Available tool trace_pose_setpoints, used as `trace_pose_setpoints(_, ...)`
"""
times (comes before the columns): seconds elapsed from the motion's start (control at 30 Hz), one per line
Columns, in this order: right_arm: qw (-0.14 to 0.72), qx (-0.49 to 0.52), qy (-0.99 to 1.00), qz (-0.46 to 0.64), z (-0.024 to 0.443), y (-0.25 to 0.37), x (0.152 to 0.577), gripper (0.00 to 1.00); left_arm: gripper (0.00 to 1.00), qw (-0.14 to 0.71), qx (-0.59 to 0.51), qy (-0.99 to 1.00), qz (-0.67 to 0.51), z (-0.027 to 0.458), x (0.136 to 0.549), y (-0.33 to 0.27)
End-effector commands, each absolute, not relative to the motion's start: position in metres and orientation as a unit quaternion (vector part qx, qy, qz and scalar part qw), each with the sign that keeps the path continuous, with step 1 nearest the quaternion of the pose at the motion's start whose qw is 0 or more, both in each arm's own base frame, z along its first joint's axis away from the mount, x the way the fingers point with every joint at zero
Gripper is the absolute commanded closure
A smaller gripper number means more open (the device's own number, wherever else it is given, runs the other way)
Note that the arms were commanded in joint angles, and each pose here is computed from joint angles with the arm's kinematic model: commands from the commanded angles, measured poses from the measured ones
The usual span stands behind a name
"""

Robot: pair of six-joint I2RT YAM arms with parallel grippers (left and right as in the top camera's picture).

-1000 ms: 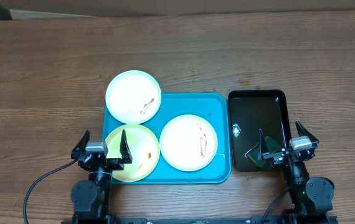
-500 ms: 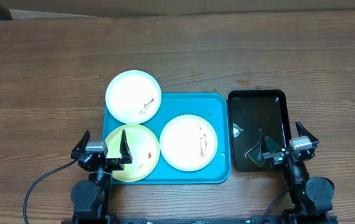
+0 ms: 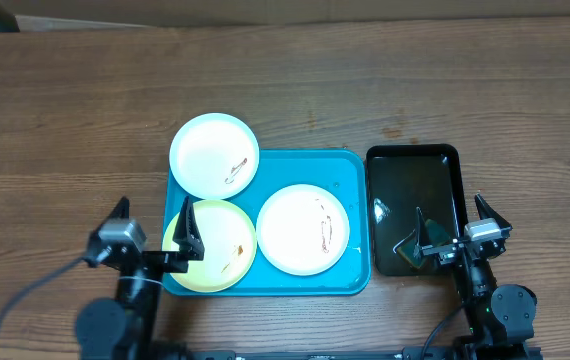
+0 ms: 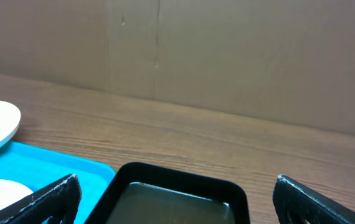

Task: Clean dirty plates on tray and stack at the side
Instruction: 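Move the left gripper toward the upper-right white plate on the blue tray, then grasp the rim of the right white plate with the left gripper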

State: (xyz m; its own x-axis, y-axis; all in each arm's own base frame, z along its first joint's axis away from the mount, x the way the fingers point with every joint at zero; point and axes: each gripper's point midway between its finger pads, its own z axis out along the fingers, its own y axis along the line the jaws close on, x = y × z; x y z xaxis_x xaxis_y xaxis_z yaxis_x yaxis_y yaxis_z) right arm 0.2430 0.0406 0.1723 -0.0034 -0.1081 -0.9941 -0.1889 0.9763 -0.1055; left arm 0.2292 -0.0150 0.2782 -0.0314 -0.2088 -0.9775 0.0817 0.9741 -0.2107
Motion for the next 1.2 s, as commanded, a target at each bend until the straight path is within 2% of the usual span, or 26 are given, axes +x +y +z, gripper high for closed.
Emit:
trace_pose_setpoints(0.0,0.699,-0.106,0.706,0.029,0.17,0.041,0.243,0.0,0.0,0.637,0.028,0.742,-0.206,0.327,0.224,-0.058)
trace_pose_setpoints(0.1,0.699,-0.106,0.706,0.029,0.17,0.041,0.243,0.0,0.0,0.527,0.053,0.804,-0.27,0.345,0.22,-0.084)
trace_pose_setpoints(0.2,0.699,-0.106,0.706,0.029,0.17,0.041,0.243,0.0,0.0,0.432,0.038,0.859,-0.271,0.355,0.222,-0.085)
trace_pose_setpoints(0.33,0.699,-0.106,0.706,0.029,0.17,0.041,0.243,0.0,0.0,0.378,0.024,0.885,-0.27,0.374,0.238,-0.084)
trace_pose_setpoints(0.43,0.699,-0.106,0.706,0.029,0.17,0.041,0.243,0.0,0.0,0.319,0.028,0.894,-0.312,0.368,0.242,-0.098)
trace_pose_setpoints(0.47,0.699,-0.106,0.706,0.029,0.17,0.041,0.243,0.0,0.07,0.293,0.024,0.902,-0.317,0.358,0.242,-0.1)
trace_pose_setpoints(0.53,0.699,-0.106,0.706,0.029,0.17,0.041,0.243,0.0,0.34,0.242,0.026,0.924,-0.294,0.333,0.238,-0.096)
trace_pose_setpoints(0.57,0.699,-0.106,0.706,0.029,0.17,0.041,0.243,0.0,0.42,0.215,0.021,0.936,-0.276,0.32,0.235,-0.092)
trace_pose_setpoints(0.7,0.699,-0.106,0.706,0.029,0.17,0.041,0.243,0.0,0.56,0.136,0.009,0.97,-0.202,0.269,0.233,-0.08)
trace_pose_setpoints(0.87,0.699,-0.106,0.706,0.029,0.17,0.041,0.243,0.0,0.59,0.09,0.047,0.984,-0.144,0.209,0.243,-0.089)
trace_pose_setpoints(0.93,0.699,-0.106,0.706,0.029,0.17,0.041,0.243,0.0,0.63,0.078,0.066,0.985,-0.139,0.186,0.245,-0.099)
trace_pose_setpoints(1.17,0.699,-0.106,0.706,0.029,0.17,0.041,0.243,0.0,0.59,0.062,0.117,0.986,-0.102,0.097,0.274,-0.127)
